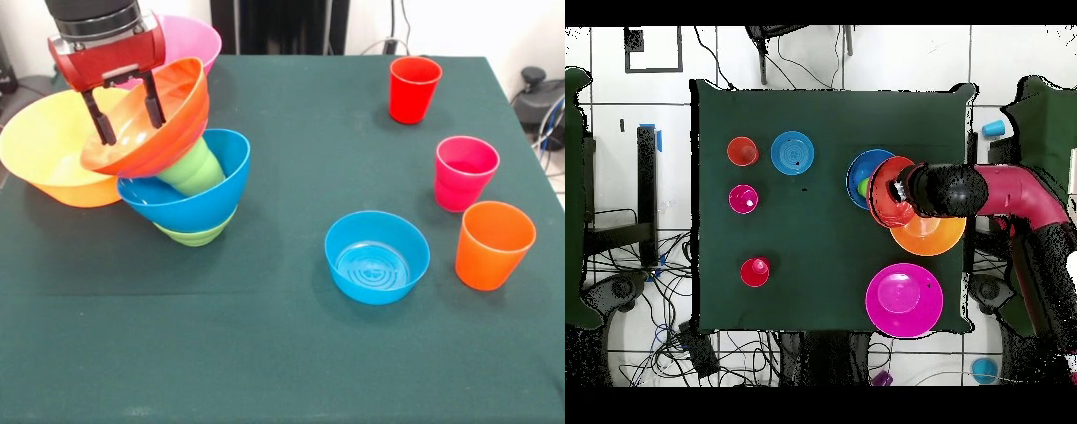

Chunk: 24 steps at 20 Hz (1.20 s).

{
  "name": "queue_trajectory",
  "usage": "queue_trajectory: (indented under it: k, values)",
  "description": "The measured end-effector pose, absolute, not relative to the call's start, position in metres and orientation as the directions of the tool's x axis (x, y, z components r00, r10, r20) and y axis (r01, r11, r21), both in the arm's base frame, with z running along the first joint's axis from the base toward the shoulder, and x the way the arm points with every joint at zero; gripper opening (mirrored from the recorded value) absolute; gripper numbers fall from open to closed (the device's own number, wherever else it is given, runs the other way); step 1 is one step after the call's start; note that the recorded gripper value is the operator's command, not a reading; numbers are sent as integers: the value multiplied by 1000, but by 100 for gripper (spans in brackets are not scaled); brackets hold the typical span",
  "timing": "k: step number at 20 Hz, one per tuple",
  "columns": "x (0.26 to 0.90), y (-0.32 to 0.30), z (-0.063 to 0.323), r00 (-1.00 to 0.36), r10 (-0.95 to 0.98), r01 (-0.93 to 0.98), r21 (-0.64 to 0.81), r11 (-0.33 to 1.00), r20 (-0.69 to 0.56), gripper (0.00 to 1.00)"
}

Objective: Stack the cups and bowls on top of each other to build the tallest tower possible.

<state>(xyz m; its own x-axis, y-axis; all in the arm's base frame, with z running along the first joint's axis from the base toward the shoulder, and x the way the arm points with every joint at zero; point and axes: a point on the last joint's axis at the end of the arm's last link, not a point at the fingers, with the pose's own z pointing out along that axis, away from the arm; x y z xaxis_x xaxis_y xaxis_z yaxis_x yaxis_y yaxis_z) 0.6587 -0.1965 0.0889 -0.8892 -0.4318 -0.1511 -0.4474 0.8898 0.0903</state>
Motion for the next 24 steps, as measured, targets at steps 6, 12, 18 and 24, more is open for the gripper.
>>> queue_trajectory:
  k: [6, 12, 18, 24]
  values:
    - [656, -193, 113, -888, -435, -449, 79, 890, -149, 100]
    - [654, -186, 156, -893, -424, -438, 69, 897, -154, 100]
    - [656, -182, 201, -897, -410, -421, 39, 906, -167, 100]
    - [664, -168, 233, -892, -413, -422, 9, 907, -184, 100]
